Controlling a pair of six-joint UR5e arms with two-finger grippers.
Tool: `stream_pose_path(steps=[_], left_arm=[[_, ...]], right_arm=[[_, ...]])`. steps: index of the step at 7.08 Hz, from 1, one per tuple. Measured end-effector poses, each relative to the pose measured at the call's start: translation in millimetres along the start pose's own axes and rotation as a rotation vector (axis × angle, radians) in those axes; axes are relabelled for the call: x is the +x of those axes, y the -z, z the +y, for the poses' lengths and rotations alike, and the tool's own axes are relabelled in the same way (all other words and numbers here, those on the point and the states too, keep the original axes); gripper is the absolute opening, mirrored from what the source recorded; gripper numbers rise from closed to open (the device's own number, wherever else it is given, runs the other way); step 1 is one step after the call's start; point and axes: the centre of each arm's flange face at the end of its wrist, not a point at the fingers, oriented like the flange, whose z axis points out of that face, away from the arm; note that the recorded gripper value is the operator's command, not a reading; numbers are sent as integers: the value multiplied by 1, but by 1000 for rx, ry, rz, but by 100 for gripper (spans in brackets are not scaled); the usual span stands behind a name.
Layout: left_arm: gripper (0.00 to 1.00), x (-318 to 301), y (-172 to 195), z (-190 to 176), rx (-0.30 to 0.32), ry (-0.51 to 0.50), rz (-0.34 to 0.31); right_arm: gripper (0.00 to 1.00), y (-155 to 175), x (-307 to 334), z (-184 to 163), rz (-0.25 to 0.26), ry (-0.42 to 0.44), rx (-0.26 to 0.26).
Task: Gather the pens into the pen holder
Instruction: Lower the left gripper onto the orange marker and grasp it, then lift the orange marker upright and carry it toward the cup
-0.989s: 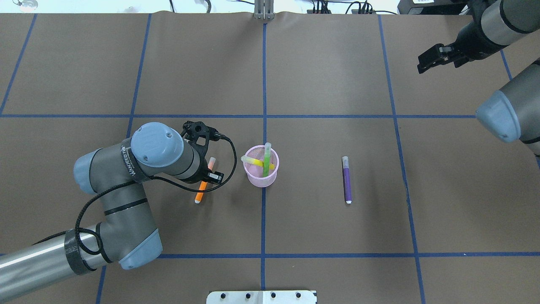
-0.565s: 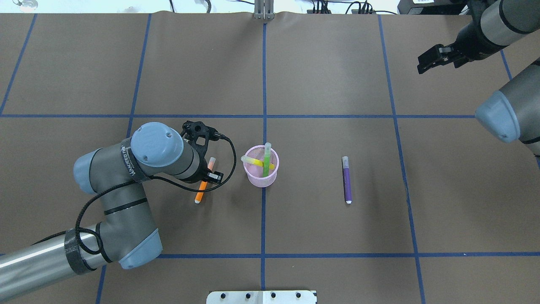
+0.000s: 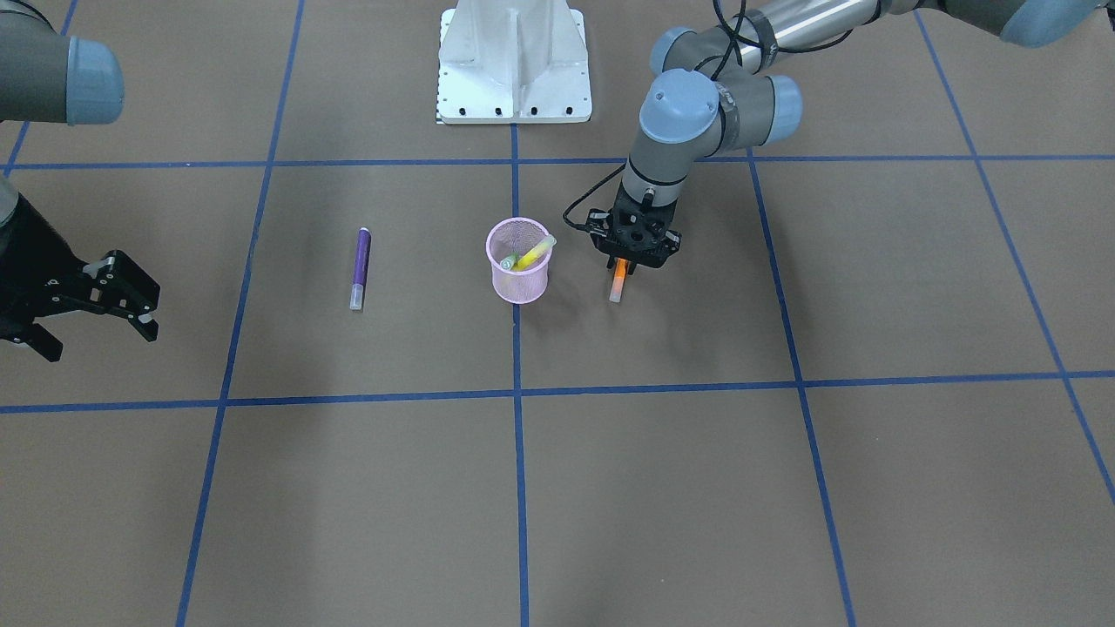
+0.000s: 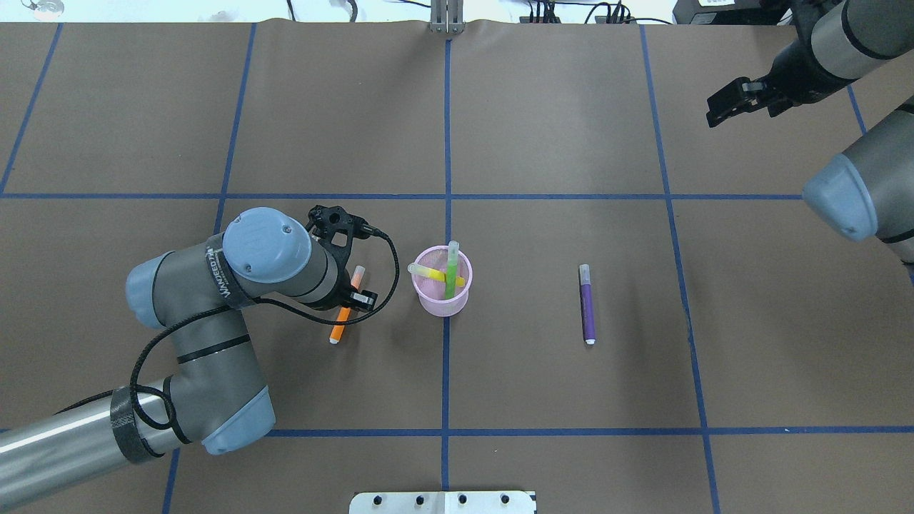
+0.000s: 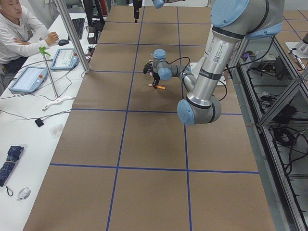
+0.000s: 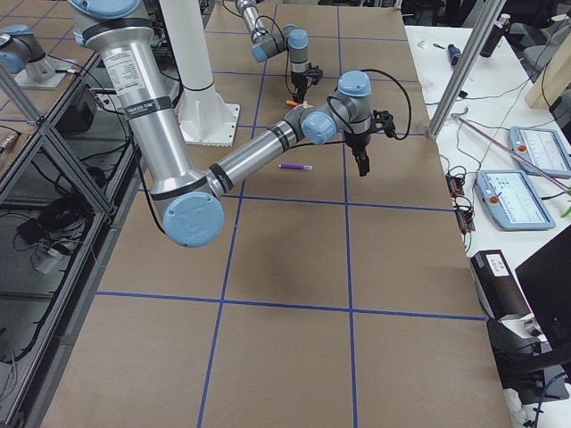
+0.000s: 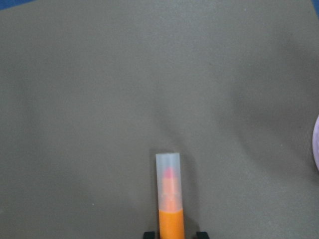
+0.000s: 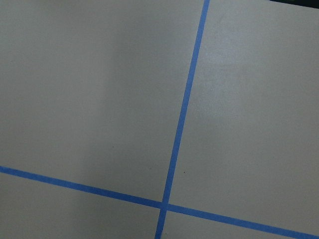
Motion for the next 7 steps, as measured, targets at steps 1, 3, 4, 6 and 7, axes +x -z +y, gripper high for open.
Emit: stream_pose_path(steps=[1, 3, 4, 6, 7], left_arm=[[17, 0, 0, 0, -1, 0, 0], [0, 0, 0, -1, 1, 5, -2], [0, 1, 1, -1, 3, 5, 0], [0, 2, 22, -9, 40, 3, 20], [0, 1, 50, -19, 89, 2, 46]], right_arm=[[100, 0, 0, 0, 0, 0, -1], [100, -1, 0, 0, 0, 0, -1], [100, -1, 0, 0, 0, 0, -1], [100, -1, 0, 0, 0, 0, -1], [100, -1, 0, 0, 0, 0, -1]])
